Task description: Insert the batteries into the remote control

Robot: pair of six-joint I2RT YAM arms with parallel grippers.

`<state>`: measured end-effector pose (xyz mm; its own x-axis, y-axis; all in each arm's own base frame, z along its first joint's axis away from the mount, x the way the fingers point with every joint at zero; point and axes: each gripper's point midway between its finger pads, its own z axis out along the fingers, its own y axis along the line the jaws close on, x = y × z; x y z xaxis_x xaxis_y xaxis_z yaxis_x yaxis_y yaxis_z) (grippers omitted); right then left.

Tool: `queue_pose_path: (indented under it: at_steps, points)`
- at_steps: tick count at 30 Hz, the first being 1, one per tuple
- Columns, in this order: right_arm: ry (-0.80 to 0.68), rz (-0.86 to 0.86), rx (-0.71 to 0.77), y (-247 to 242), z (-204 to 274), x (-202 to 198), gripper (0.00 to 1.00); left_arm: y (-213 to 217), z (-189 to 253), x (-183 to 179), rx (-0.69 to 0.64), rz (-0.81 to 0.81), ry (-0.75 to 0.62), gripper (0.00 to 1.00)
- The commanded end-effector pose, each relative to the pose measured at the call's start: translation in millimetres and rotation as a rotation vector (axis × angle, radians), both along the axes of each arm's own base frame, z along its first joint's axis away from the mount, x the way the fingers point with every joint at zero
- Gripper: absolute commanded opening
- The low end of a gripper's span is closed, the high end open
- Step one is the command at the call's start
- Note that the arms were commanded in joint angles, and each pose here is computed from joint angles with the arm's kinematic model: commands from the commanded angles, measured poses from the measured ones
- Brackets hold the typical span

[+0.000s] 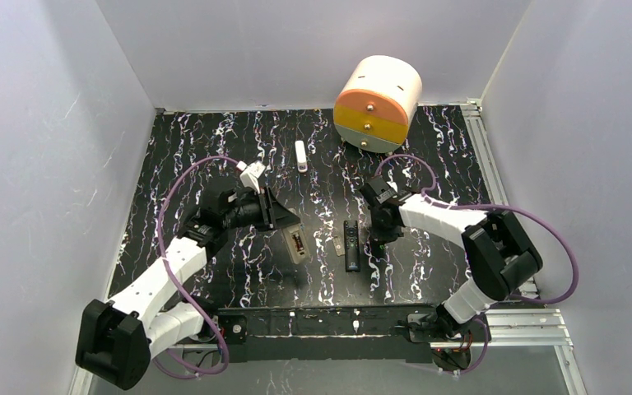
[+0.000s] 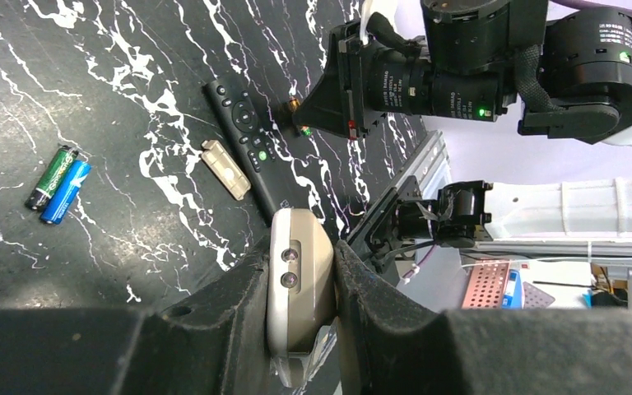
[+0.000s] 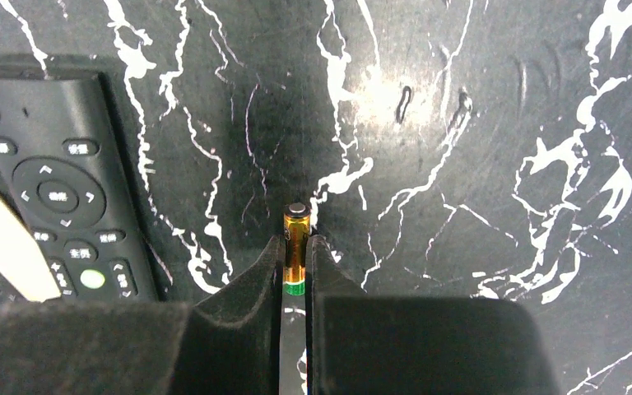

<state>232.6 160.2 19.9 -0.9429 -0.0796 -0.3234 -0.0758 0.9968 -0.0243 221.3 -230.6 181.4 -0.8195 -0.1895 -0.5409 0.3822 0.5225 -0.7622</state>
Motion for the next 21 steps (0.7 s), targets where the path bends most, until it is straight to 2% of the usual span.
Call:
queue_pose_path:
  at_steps: [1,11,17,21]
  points:
    - [-0.075,0.017,0.103,18.0,43.9,10.5,0.09,-11.5,24.5,4.1,-0.074,-0.039,-0.044,0.0]
    - [-0.215,0.115,0.359,62.7,138.5,26.1,0.1,-43.3,36.2,37.0,-0.157,-0.118,0.064,0.0]
    - [-0.19,0.207,0.568,100.5,185.1,14.8,0.11,-70.9,38.0,57.0,-0.19,-0.173,0.13,0.0]
    - [-0.165,0.235,0.613,107.6,200.8,7.6,0.11,-81.6,29.7,66.2,-0.189,-0.178,0.166,0.0]
